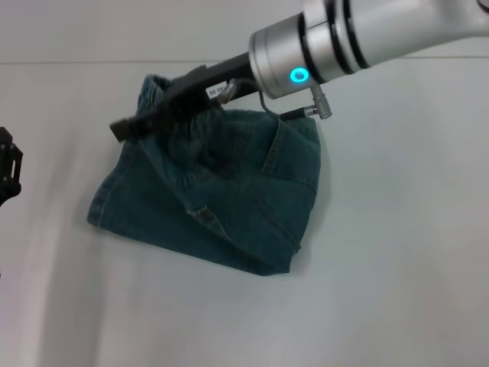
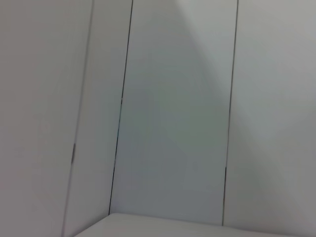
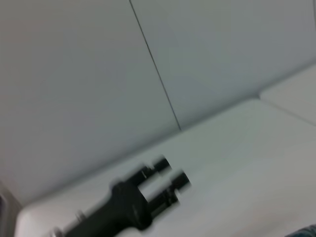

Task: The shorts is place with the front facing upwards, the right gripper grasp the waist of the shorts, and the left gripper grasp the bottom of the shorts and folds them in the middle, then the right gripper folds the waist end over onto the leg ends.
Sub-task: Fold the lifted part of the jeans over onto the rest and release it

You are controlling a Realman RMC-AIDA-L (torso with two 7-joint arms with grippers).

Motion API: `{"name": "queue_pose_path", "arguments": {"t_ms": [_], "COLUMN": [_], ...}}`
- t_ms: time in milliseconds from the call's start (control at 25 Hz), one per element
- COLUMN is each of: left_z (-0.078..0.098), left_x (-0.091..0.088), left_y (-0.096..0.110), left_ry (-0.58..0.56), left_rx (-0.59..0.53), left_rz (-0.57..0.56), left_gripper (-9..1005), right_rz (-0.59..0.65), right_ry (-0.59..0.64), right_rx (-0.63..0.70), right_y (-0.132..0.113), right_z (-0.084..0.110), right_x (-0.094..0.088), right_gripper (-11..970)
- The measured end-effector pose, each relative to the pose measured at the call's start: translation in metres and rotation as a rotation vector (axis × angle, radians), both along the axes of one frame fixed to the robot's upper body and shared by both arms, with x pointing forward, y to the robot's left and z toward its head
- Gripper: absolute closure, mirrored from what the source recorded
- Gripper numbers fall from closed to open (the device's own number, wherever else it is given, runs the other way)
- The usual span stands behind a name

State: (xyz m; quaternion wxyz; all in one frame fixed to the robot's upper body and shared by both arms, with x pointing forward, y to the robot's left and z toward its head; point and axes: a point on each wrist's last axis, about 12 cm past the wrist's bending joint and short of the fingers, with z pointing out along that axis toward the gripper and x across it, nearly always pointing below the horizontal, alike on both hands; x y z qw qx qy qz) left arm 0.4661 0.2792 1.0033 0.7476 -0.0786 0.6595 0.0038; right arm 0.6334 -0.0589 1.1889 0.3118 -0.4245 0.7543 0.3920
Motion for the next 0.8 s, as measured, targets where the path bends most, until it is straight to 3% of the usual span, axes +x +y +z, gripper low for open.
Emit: {"name": "queue_pose_path", "arguments": {"t_ms": [120, 240, 480, 800], "left_z": [0.001, 0.001, 0.001, 0.001], "left_x": [0.002, 0.003, 0.004, 0.005], "left_y": [-0.001, -0.002, -0.002, -0.001], "left_ry": [-0.003, -0.006, -0.002, 0.000], "left_rx": [0.001, 0.001, 0.002, 0.006], "left_rz": [-0.006, -0.010, -0.013, -0.015], "left_gripper": [450, 307, 143, 143], "right_rz": [0.036, 0.085, 0.171, 0.179], "right_ry": [-0.014, -0.038, -0.090, -0.170], "right_rx": [-0.124, -0.218, -0.271, -0.292], "right_y": [0.011, 0.022, 0.031, 0.040], "right_z": [-0.002, -0.001, 0.008, 0.015], "right_x": [0.000, -0.004, -0.012, -0.009], "right_gripper": [1, 1, 1, 1]}}
